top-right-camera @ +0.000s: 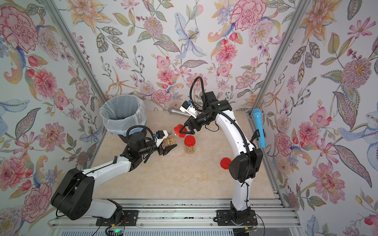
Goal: Empty moldy peanuts from jars
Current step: Unscrew the lid from the jar.
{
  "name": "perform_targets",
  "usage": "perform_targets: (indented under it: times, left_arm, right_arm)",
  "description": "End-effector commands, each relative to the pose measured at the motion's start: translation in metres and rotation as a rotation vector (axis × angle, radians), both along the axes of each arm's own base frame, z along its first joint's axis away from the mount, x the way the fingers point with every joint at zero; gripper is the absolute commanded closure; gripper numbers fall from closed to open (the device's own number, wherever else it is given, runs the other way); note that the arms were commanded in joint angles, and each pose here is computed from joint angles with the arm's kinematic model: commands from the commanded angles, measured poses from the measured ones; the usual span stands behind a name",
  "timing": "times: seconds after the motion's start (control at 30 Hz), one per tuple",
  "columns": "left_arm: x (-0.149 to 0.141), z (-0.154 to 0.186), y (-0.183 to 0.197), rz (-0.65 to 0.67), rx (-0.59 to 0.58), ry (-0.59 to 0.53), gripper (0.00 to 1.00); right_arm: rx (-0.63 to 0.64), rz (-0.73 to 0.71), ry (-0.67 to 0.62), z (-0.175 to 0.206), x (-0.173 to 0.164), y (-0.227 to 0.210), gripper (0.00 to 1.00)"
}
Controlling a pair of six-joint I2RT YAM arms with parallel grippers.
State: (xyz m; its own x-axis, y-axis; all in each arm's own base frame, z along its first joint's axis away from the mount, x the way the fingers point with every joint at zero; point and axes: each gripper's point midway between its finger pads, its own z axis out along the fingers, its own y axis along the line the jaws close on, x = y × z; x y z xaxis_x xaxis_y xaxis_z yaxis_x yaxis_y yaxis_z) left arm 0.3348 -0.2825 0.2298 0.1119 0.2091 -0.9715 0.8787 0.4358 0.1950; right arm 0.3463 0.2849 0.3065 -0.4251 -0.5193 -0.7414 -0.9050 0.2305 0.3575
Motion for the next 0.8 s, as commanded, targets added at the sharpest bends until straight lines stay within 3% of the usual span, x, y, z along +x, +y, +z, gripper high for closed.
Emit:
perform_targets:
  times: [0.0, 0.3, 0.4, 0.53, 0.67, 0.77]
  left_arm:
    - [0.007, 0.022, 0.001, 0.01, -0.026, -0.083, 0.66]
    - [0.023, 0.023, 0.013, 0.111, -0.027, -0.107, 0.67]
    - [0.034, 0.024, 0.021, 0.189, -0.025, -0.124, 0.65]
    - [0.046, 0.027, 0.034, 0.289, -0.015, -0.145, 0.65]
    - [0.051, 0.03, 0.041, 0.348, 0.001, -0.18, 0.64]
    - [0.053, 0.03, 0.045, 0.381, 0.009, -0.198, 0.64]
  right_arm:
    - [-0.01, -0.018, -0.027, 0.007, 0.001, -0.008, 0.1]
    - [0.134, -0.011, -0.042, 0.03, -0.019, -0.016, 0.07]
    - [0.166, -0.071, -0.056, 0.035, -0.017, -0.019, 0.07]
    - [0.216, -0.333, 0.013, 0.042, 0.007, -0.029, 0.09]
    - [0.304, -0.658, 0.286, 0.044, 0.023, -0.039, 0.13]
    - [0.391, -0.826, 0.43, 0.031, 0.022, -0.038, 0.16]
